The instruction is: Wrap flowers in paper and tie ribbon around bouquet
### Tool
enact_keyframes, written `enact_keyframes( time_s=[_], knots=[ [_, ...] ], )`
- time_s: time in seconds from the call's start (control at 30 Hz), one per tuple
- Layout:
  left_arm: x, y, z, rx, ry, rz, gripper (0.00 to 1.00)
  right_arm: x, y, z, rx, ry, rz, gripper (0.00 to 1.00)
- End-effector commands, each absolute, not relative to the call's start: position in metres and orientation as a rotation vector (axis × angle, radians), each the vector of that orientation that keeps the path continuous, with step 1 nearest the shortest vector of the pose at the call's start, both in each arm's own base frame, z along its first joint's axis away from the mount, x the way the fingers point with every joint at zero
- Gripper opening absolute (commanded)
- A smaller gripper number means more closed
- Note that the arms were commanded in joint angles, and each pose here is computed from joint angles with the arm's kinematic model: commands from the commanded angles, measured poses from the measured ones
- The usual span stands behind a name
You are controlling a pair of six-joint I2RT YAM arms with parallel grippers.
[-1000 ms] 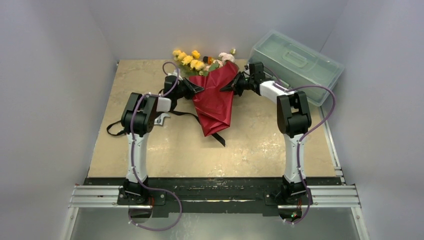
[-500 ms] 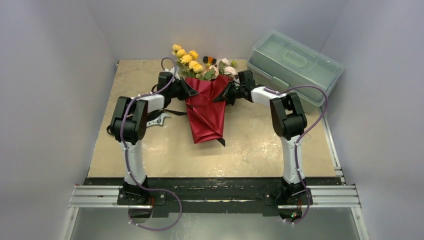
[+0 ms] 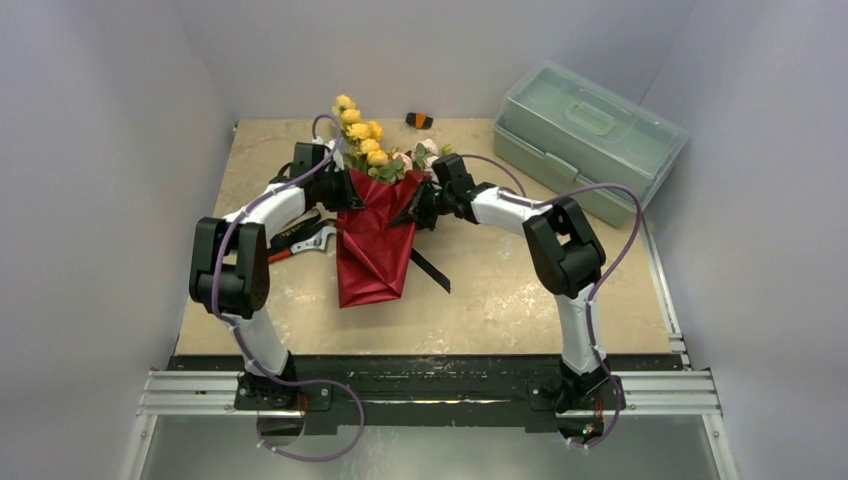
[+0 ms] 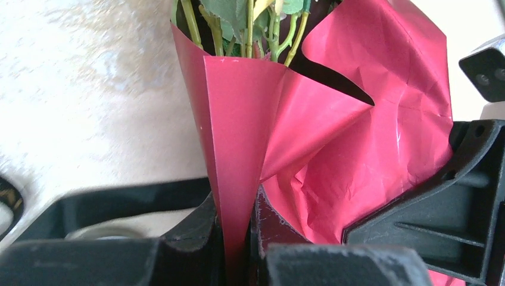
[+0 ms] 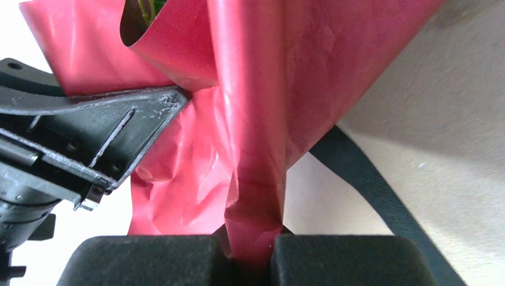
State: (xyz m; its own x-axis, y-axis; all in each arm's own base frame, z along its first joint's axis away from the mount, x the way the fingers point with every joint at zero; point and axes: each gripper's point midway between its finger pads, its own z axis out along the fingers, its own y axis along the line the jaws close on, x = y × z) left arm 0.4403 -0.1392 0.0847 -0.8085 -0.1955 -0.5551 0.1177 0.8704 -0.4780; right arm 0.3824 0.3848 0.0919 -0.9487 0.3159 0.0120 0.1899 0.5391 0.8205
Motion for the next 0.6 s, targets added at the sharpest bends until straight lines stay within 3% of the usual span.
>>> enact_keyframes(
  time_s=[0.0, 0.13, 0.3, 0.4, 0.43, 0.57],
  knots=[
    [0.427, -0.113, 0.096, 0.001, 2.408, -0.511, 0.00, 0.372, 0.409, 0.122, 0.414, 2.597, 1.415, 0.00],
    [0.425, -0.103, 0.086, -0.010, 2.434, -0.442, 0.03, 0.364, 0.414, 0.099, 0.486, 2.638, 1.357, 0.00],
    [0.433, -0.088, 0.093, -0.022, 2.460, -0.322, 0.57, 0.353, 0.405, 0.064, 0.643, 2.675, 1.315, 0.00],
    [0.441, -0.073, 0.117, -0.067, 2.414, -0.217, 0.85, 0.350, 0.402, 0.054, 0.684, 2.684, 1.284, 0.00],
    [0.443, -0.067, 0.126, -0.089, 2.403, -0.172, 0.93, 0.348, 0.401, 0.050, 0.696, 2.691, 1.272, 0.00],
    [0.439, -0.046, 0.170, -0.169, 2.363, -0.019, 0.99, 0.351, 0.398, 0.047, 0.740, 2.662, 1.255, 0.00]
  ],
)
